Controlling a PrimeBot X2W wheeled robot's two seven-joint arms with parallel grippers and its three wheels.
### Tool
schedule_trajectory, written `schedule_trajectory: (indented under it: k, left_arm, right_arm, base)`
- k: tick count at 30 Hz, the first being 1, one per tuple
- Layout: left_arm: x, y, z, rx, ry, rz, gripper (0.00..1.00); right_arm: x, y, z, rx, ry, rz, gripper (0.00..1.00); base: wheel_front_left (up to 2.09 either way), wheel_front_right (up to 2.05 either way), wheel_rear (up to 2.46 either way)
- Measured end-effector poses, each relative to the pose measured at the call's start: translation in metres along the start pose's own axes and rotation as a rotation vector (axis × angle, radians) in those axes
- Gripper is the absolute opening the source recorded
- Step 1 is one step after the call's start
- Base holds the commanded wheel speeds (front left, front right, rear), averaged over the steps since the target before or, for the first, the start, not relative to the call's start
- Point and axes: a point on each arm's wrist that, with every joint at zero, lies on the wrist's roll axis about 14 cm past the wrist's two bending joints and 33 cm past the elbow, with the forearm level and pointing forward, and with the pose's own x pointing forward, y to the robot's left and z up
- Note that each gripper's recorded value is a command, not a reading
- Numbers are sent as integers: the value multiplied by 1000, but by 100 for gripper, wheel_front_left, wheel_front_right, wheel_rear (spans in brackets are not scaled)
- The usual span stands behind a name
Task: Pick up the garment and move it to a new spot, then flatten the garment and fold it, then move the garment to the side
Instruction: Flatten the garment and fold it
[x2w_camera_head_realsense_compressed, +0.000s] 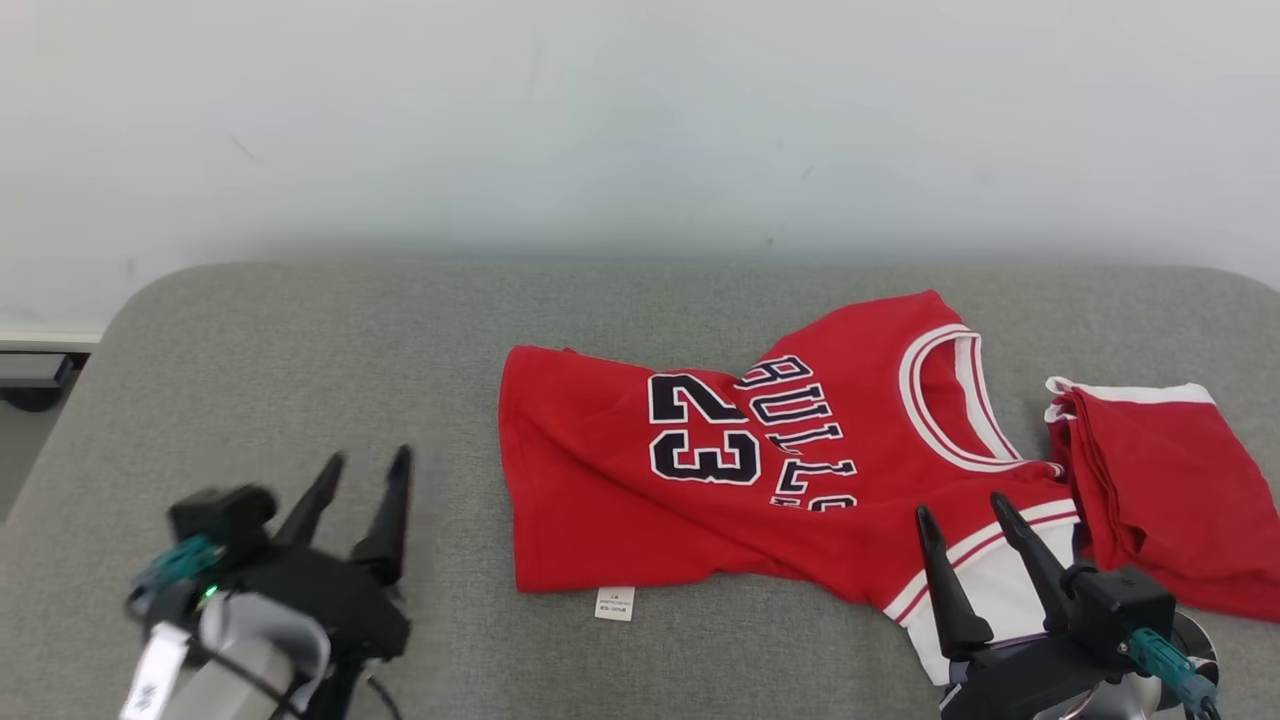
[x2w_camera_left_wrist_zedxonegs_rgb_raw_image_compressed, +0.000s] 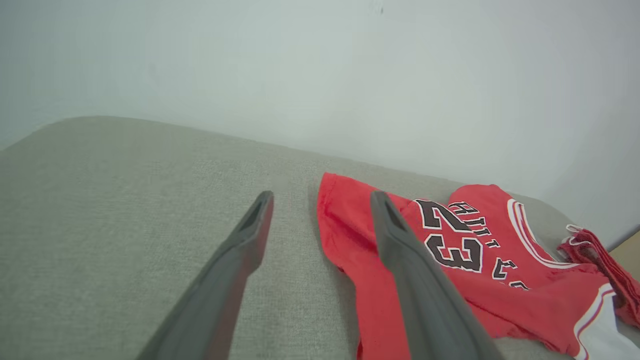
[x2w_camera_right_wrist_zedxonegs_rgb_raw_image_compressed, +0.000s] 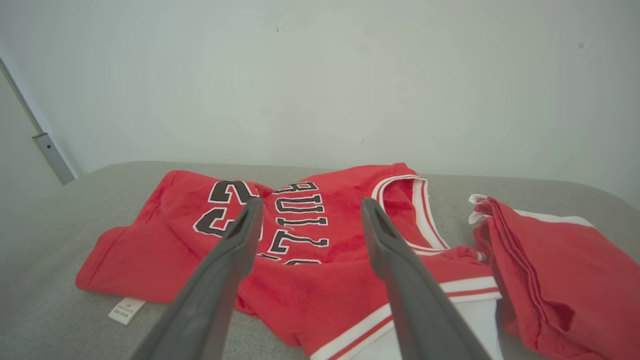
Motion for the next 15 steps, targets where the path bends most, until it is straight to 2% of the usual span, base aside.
schedule_trajectory:
  k: [4,7,11,15]
  left_arm:
    - [-19,32,2,-78,-39,118,100]
    - [-28,43,10,-101,-87,164,100]
    - [-41,39,1,-65,-87,158,100]
    - [-52,22,-16,1,-42,92,100]
  right_arm:
    - [0,3,8,2,-25,3,100]
    - [0,4,11,2,-36,3,100]
    - [-1,3,11,4,-39,-1,100]
    - [-3,2,10,13,-37,-10,100]
  base:
    - [0,0,0]
    - [0,0,0]
    - [0,0,0]
    - [0,0,0]
